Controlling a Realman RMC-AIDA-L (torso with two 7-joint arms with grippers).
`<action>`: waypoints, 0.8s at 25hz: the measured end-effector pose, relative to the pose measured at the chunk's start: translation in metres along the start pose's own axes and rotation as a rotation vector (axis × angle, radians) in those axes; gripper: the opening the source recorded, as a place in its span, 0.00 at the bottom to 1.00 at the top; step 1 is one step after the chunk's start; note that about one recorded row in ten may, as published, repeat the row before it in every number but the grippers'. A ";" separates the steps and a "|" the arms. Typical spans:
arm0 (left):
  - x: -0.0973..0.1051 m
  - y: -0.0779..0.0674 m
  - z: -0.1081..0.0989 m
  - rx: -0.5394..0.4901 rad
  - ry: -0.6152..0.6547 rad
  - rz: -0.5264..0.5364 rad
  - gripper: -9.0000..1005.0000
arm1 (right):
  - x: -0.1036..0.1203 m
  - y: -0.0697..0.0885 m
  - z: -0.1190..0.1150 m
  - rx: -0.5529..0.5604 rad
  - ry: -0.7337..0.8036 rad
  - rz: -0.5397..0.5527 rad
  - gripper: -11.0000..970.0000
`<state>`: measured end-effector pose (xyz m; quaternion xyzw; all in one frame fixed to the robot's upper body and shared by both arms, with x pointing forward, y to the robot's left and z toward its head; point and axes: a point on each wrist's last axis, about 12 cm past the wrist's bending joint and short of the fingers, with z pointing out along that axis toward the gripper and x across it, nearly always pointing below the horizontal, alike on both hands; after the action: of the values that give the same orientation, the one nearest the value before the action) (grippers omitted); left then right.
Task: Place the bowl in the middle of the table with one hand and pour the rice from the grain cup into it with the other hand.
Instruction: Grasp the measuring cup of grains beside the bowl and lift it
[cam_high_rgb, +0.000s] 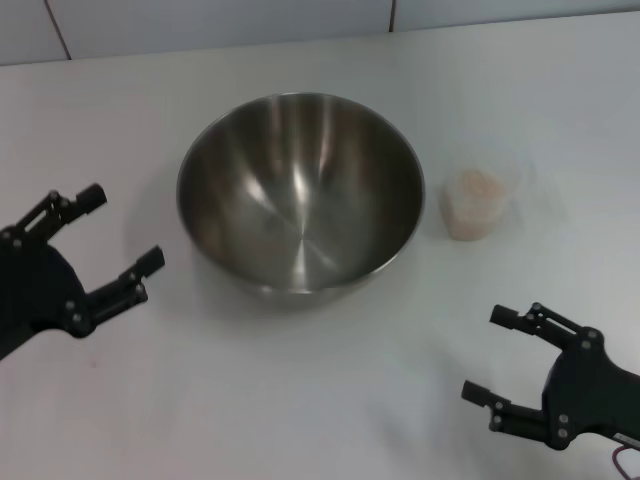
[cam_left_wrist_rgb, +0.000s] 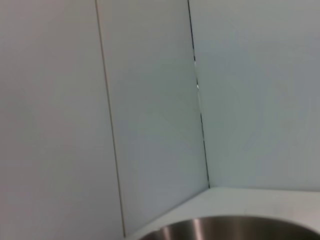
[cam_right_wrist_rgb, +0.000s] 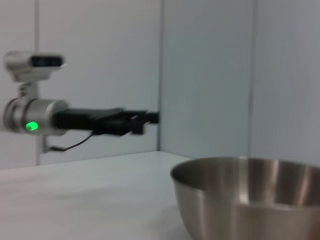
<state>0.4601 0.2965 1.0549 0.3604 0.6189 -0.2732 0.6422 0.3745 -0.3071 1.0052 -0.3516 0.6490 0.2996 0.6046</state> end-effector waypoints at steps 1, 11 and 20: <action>0.002 -0.001 -0.002 0.007 0.011 -0.007 0.86 | 0.000 0.000 -0.002 0.015 -0.003 0.001 0.87; -0.014 0.012 0.006 0.103 0.169 -0.018 0.86 | 0.001 -0.007 -0.034 0.273 -0.029 0.036 0.87; -0.034 0.022 0.015 0.128 0.202 0.026 0.86 | 0.015 -0.032 -0.044 0.631 0.001 0.095 0.87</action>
<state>0.4833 0.2944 1.0915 0.4346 0.6570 -0.2659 0.5556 0.3752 -0.3633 0.9957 -0.1161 0.7258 0.1111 0.6689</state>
